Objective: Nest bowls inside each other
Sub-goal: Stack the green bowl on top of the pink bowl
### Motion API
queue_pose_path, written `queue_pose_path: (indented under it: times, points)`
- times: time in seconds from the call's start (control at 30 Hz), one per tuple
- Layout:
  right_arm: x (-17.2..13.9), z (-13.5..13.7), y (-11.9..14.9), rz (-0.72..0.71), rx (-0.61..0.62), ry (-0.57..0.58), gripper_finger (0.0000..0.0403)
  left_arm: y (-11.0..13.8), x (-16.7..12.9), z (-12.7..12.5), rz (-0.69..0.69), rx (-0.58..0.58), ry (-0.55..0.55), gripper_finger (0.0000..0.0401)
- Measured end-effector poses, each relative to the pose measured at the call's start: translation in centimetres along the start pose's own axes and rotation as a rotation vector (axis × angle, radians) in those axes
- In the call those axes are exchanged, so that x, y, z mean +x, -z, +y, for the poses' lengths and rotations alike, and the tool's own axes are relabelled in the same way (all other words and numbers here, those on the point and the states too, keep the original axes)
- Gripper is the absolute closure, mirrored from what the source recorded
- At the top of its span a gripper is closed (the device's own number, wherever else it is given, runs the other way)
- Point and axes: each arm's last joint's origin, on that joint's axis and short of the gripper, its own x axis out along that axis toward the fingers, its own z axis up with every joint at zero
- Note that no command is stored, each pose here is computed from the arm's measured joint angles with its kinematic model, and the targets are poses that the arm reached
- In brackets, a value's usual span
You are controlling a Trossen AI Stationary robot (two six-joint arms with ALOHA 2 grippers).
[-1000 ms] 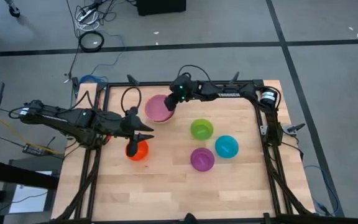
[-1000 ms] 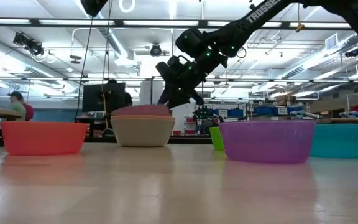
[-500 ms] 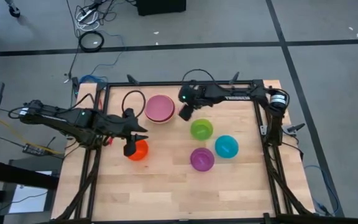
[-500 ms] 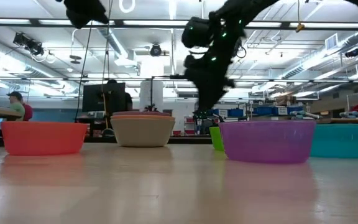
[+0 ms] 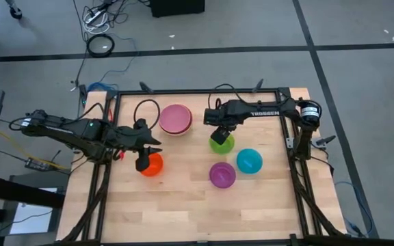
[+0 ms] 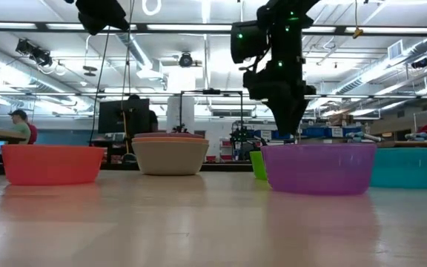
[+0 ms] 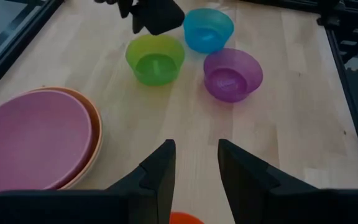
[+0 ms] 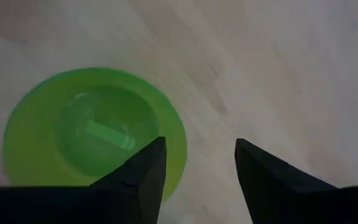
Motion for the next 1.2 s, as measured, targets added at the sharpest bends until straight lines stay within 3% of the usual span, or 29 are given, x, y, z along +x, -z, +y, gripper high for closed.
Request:
queue_pose_path:
  times: [0.53, 0.63, 0.73, 0.83, 0.97, 1.2]
  points:
    - [6.6, 0.7, 3.3, 0.033, 0.053, -0.03, 0.0229, 0.0, 0.0, 0.0, 0.003, 0.022, 0.0, 0.0272]
    - [7.3, 0.7, 3.7, 0.028, 0.054, -0.033, 0.0252, 0.0, 0.0, 0.0, -0.003, 0.024, 0.002, 0.0272]
    - [7.3, 0.6, 3.8, 0.022, 0.042, -0.019, 0.0311, 0.0, 0.0, 0.0, -0.004, 0.026, -0.005, 0.0272]
    - [6.3, 0.4, 3.5, -0.001, 0.023, -0.044, 0.0384, 0.0, 0.0, 0.0, -0.006, 0.027, -0.01, 0.0272]
    - [3.1, -0.3, 2.5, -0.087, 0.044, -0.075, 0.0399, -0.1, 0.0, 0.1, -0.012, 0.027, -0.026, 0.0272]
    - [-4.0, -0.7, -3.3, -0.533, 0.096, -0.281, 0.0402, -1.3, -0.1, -0.2, -0.142, 0.022, -0.017, 0.0272]
